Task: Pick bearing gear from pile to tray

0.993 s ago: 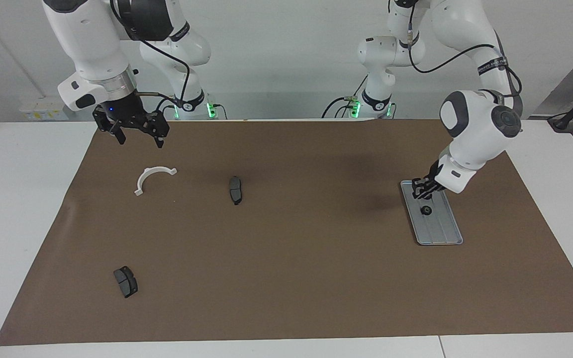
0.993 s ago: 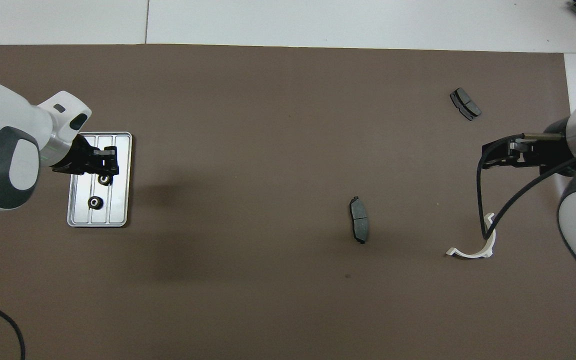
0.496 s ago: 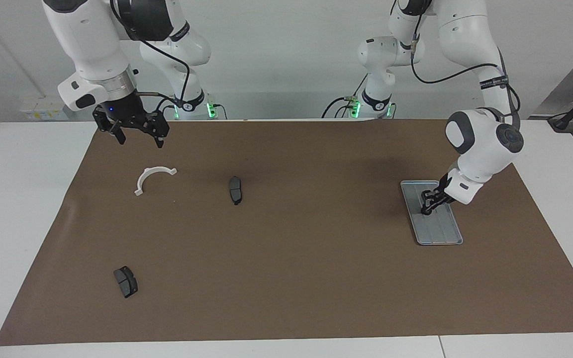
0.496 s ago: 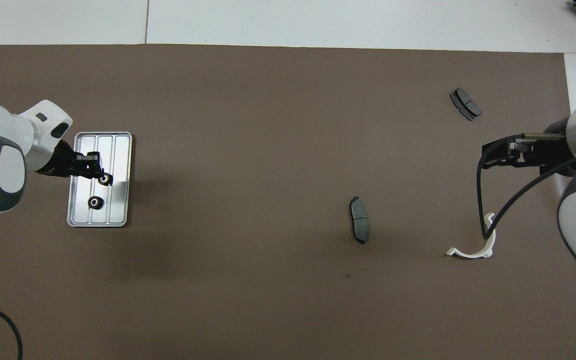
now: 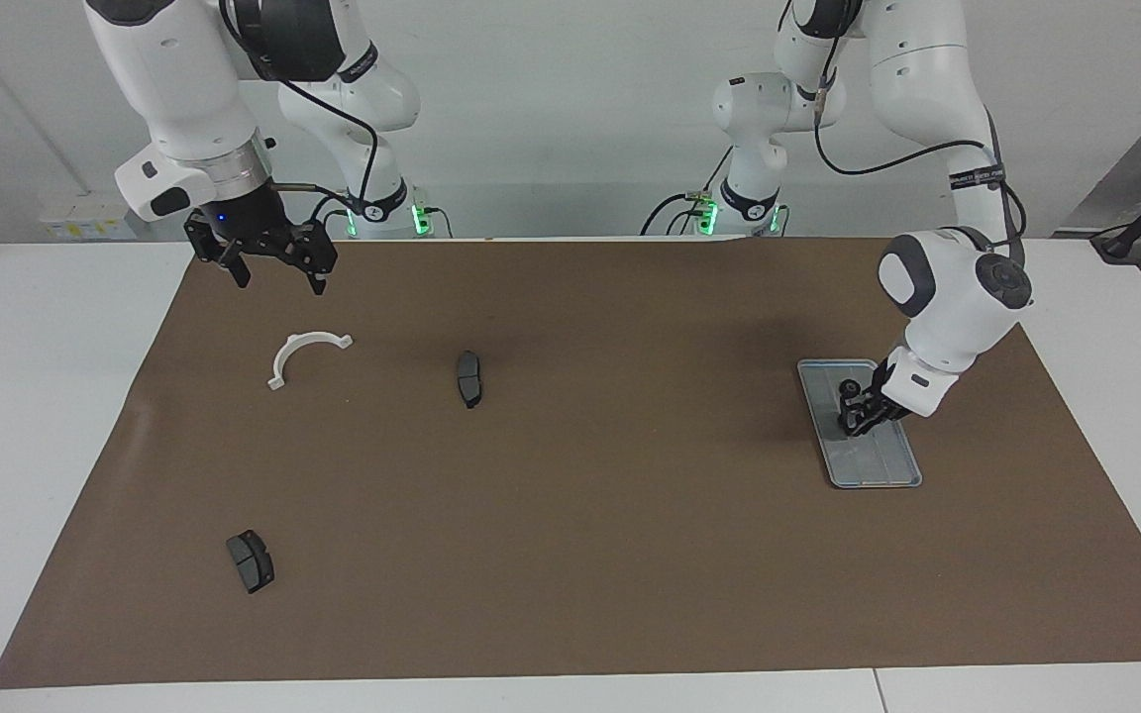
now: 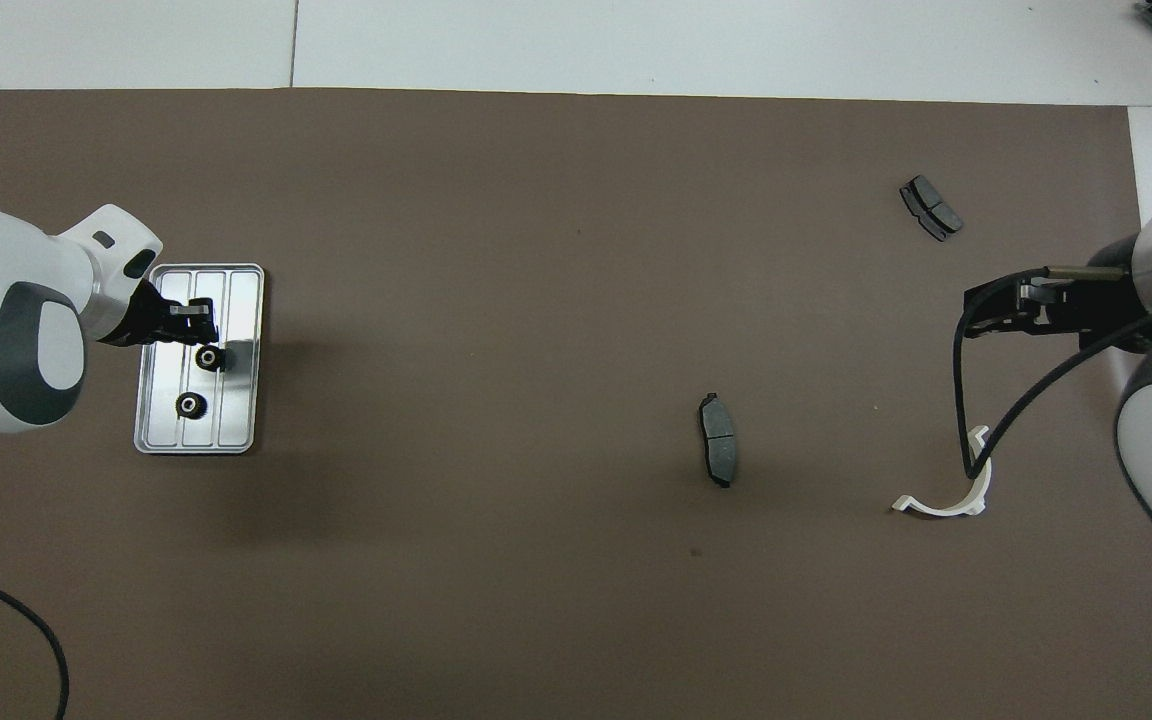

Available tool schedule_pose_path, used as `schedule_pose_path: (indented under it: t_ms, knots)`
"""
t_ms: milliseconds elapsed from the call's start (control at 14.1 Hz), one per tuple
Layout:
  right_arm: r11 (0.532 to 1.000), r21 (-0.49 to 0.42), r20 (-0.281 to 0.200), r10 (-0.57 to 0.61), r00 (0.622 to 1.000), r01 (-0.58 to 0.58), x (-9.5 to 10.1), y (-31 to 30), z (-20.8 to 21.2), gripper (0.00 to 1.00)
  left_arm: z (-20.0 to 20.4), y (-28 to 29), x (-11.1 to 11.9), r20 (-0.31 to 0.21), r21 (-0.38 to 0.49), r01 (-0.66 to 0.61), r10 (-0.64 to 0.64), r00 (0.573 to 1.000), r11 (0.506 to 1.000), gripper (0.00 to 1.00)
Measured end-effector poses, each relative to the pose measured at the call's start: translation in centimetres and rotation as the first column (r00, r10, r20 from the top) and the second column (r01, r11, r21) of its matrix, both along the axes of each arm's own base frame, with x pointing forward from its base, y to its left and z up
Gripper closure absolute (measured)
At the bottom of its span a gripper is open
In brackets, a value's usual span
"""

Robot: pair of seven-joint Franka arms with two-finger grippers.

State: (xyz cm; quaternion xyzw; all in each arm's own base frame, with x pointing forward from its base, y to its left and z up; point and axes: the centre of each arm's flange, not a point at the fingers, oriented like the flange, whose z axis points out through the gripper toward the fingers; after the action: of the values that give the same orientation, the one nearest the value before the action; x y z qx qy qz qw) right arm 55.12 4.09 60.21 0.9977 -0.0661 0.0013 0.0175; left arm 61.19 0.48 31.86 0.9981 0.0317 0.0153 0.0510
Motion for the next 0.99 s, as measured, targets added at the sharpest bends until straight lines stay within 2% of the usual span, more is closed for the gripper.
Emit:
schedule_pose_path:
  t_ms: [284,496,567,709,851,993]
  knots:
    - [1.0,0.0,0.0,0.0,1.0,0.0,0.0,0.0,0.0,0.0,-0.1,-0.3,0.2,0.01,0.0,0.004,-0.004,1.0,1.0,0.69]
    - [1.0,0.0,0.0,0.0,1.0,0.0,0.0,0.0,0.0,0.0,0.8,-0.9,0.7,0.028,0.0,0.013,-0.013,1.0,1.0,0.43]
    - [1.0,0.0,0.0,0.0,1.0,0.0,0.0,0.0,0.0,0.0,1.4,-0.9,1.0,0.039,-0.001,0.014,-0.014,0.999,1.0,0.3]
    - [1.0,0.0,0.0,0.0,1.0,0.0,0.0,0.0,0.0,0.0,4.3,-0.7,1.6,0.066,-0.002,0.014,-0.014,0.998,1.0,0.1]
    - [1.0,0.0,0.0,0.0,1.0,0.0,0.0,0.0,0.0,0.0,9.3,-0.1,1.4,0.079,0.0,0.017,-0.017,0.997,1.0,0.09]
    - [1.0,0.0,0.0,0.0,1.0,0.0,0.0,0.0,0.0,0.0,14.7,0.5,0.3,0.058,0.041,0.044,-0.047,0.997,0.998,0.04]
